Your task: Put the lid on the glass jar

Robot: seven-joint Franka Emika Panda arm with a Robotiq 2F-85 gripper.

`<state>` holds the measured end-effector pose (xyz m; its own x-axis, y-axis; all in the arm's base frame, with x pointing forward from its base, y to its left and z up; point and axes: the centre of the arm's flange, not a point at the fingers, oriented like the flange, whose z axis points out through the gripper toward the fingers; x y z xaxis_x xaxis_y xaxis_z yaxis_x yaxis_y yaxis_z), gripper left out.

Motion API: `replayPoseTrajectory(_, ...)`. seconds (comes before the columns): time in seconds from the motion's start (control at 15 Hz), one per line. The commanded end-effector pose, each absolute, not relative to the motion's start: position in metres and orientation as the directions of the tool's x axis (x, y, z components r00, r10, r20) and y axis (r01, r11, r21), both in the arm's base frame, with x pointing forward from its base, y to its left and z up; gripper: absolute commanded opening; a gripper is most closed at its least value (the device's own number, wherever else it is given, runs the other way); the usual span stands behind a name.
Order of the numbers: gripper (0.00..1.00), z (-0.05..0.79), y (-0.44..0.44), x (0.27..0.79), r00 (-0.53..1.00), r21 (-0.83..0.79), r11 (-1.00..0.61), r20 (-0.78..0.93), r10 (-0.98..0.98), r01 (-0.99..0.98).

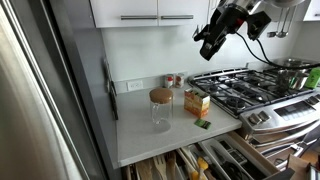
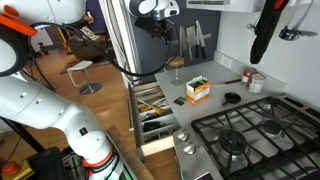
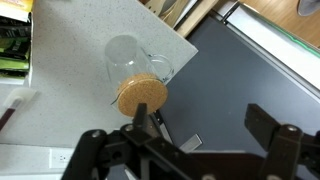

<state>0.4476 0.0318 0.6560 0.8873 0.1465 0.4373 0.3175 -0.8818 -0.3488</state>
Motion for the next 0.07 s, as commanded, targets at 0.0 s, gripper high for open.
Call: replayPoseTrajectory(0.0,1.00,0.6555,0.0319,0.4472,0.888,-0.349,-0.882,0.437,0.147,0.318)
